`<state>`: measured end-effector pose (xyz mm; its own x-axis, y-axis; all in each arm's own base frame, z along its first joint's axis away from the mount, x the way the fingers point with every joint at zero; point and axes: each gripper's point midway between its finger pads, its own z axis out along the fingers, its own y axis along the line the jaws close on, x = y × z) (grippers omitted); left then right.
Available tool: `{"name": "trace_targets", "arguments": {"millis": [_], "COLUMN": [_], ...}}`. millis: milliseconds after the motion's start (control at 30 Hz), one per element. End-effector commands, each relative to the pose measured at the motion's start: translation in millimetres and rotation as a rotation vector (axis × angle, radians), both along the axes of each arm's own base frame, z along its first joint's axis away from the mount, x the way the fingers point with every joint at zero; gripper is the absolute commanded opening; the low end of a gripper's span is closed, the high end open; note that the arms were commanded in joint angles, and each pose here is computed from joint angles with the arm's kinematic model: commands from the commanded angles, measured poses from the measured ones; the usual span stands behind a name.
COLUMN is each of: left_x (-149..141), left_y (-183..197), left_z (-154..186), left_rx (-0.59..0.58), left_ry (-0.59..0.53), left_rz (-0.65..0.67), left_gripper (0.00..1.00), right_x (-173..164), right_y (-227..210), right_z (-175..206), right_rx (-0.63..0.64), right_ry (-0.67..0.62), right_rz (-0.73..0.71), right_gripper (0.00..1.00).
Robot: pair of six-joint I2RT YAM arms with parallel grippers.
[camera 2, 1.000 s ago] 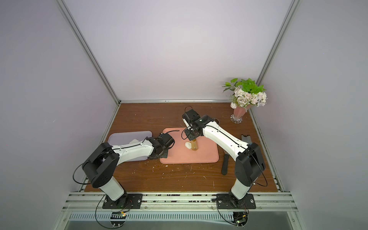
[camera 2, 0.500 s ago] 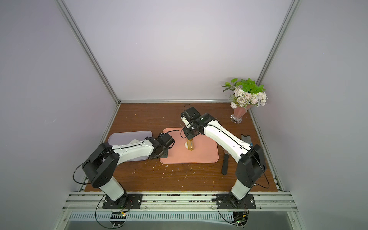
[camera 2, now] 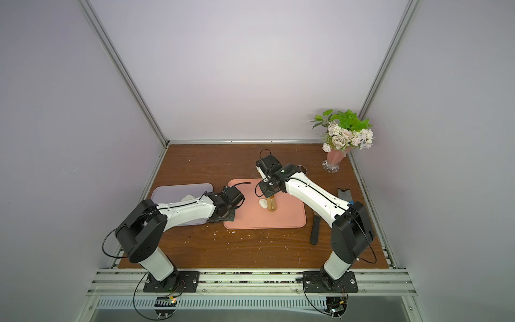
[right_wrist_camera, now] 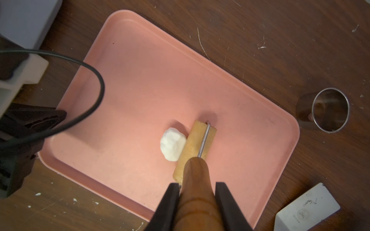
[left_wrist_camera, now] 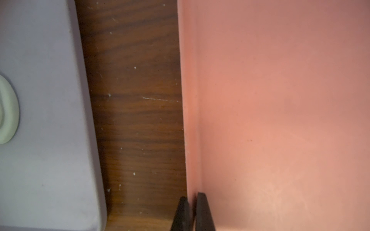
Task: Roll out the dumpling wrappers from the dough
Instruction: Flatten out the dough on the work surface.
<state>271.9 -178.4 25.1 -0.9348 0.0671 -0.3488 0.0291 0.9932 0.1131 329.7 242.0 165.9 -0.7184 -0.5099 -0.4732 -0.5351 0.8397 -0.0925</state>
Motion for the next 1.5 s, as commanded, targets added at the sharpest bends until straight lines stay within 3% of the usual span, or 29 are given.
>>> {"name": "trace_targets", "arguments": {"millis": [0,133,267,600,867,1067,1200,1367,1467], "left_x": [-23,-24,-24,-23,-24,-25,-25,-24,-24], "left_y": [0,1,2,0,1,4,4,3,2], "left_z": [-17,-17,-19,-19,-19,-18,-19,-18,-17], "left_rx": [0.023,0.024,0.028,0.024,0.024,0.031,0.033,0.03,0.029], "left_ry": [0.102,0.101,0.106,0.106,0.105,0.103,0.101,0.097,0.099], "left_rz": [-0.041,-0.04,-0.038,-0.04,-0.036,-0.038,-0.035,-0.033,-0.041], "left_gripper": [0.0,0.0,0.0,0.0,0.0,0.0,0.0,0.0,0.0], "right_x": [-1,2,-1,0,-6,-5,-5,-12,-12], "right_y": [-5,-8,4,32,19,16,30,54,44], "right_z": [16,62,72,38,-18,-18,2,56,77], "right_rx": [0.009,0.048,0.095,0.135,0.025,0.02,0.101,0.278,0.25], "right_ry": [-0.007,-0.083,-0.078,-0.008,0.072,0.066,0.053,0.0,-0.04], "right_rz": [-0.022,-0.026,-0.002,0.043,0.027,0.024,0.054,0.14,0.134], "right_gripper": [0.0,0.0,0.0,0.0,0.0,0.0,0.0,0.0,0.0]}}
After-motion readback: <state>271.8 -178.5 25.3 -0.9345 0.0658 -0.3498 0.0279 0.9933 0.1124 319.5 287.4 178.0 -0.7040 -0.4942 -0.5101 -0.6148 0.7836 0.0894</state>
